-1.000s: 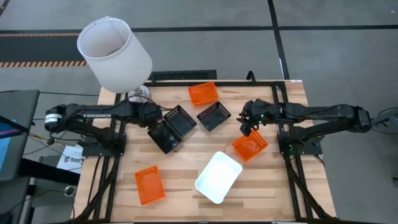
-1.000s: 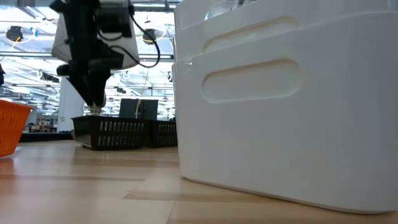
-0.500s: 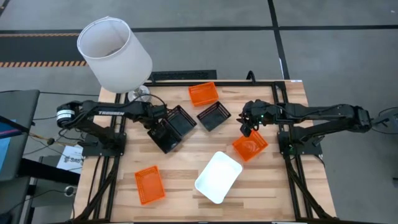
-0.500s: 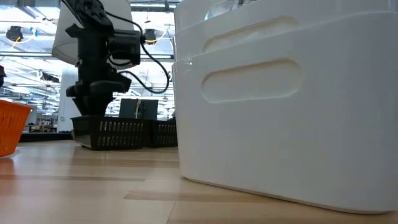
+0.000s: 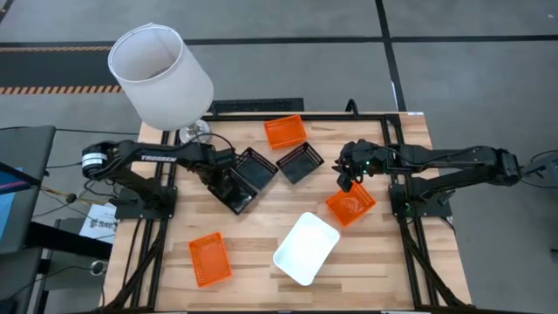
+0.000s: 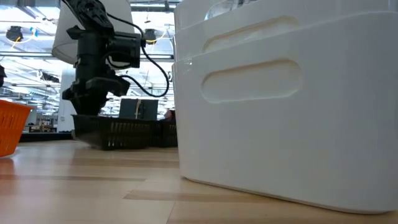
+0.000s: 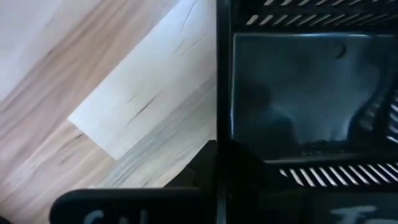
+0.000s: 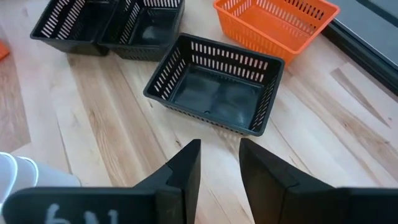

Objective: Stack baskets by color
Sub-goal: Stack the bottom black bin on the top left black bin, then stack the right black bin on the black bins

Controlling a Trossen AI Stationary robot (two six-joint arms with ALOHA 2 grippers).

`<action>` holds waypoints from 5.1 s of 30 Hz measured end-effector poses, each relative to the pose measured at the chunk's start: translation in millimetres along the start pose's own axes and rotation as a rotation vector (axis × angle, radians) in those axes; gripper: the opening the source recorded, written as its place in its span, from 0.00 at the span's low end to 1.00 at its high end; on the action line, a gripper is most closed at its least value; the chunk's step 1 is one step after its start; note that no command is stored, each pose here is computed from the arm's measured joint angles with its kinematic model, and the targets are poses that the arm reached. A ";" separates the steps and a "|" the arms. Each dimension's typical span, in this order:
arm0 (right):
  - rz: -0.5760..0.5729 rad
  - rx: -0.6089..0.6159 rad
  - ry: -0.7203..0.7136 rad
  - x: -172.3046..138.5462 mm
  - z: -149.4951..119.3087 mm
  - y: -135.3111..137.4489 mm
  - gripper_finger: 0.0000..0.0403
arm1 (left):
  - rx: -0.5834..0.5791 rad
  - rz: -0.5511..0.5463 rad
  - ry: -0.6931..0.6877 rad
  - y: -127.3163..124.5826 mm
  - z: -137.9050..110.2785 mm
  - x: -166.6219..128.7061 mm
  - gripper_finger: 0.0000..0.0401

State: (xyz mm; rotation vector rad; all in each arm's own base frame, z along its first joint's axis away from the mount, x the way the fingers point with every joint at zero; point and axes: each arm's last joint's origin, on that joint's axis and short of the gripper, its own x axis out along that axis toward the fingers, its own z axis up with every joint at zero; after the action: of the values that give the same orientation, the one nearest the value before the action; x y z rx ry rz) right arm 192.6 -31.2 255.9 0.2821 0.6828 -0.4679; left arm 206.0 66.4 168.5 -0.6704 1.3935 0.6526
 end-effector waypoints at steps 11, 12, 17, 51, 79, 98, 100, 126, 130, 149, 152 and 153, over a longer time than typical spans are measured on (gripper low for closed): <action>0.000 -0.003 0.000 0.0 0.0 0.0 0.32 | -0.029 -0.041 -0.071 -3.2 5.1 -66.1 0.00; 0.000 -0.003 0.000 0.0 0.0 0.0 0.32 | -0.028 -0.046 -0.078 -3.7 5.9 -75.1 0.00; -0.008 -0.008 0.019 0.0 -2.0 -0.7 0.31 | -0.004 -0.036 -0.186 -6.9 15.5 -118.3 0.00; -0.027 -0.020 0.072 -0.2 -7.1 -2.5 0.31 | 0.100 -0.027 0.045 -0.7 97.7 -35.9 0.02; -0.027 -0.014 0.071 -0.1 -7.1 -2.5 0.31 | 0.197 -0.046 -0.059 -22.5 113.0 -99.9 0.30; -0.032 -0.025 0.086 -0.2 -8.6 -3.1 0.31 | 0.067 -0.079 0.026 5.9 105.4 -34.8 0.00; -0.032 -0.026 0.088 -0.2 -8.8 -3.1 0.31 | 0.061 -0.076 0.035 6.8 104.3 -33.5 0.00; -0.032 -0.013 0.087 -0.2 -8.7 -3.1 0.31 | 0.198 -0.239 -0.549 -87.5 156.2 -56.5 0.41; -0.033 0.000 0.091 -0.3 -9.2 -3.0 0.31 | 0.181 -0.212 -0.546 -94.2 165.6 -31.8 0.42; -0.041 -0.005 0.112 -0.3 -11.1 -4.0 0.31 | 0.174 -0.175 -0.389 -97.5 171.9 26.8 0.24; -0.042 -0.006 0.116 0.3 -11.4 -4.0 0.31 | 0.176 -0.180 -0.401 -99.0 174.8 21.2 0.07; -0.042 -0.006 0.114 0.2 -11.3 -4.0 0.31 | 0.181 -0.184 -0.412 -100.3 176.9 17.3 0.04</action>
State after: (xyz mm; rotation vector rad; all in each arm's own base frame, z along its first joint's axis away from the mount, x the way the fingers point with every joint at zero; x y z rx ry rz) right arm 184.7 -30.2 247.0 0.2912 0.8025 -0.4928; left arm 398.3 134.5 165.9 -0.4799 0.9817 0.4788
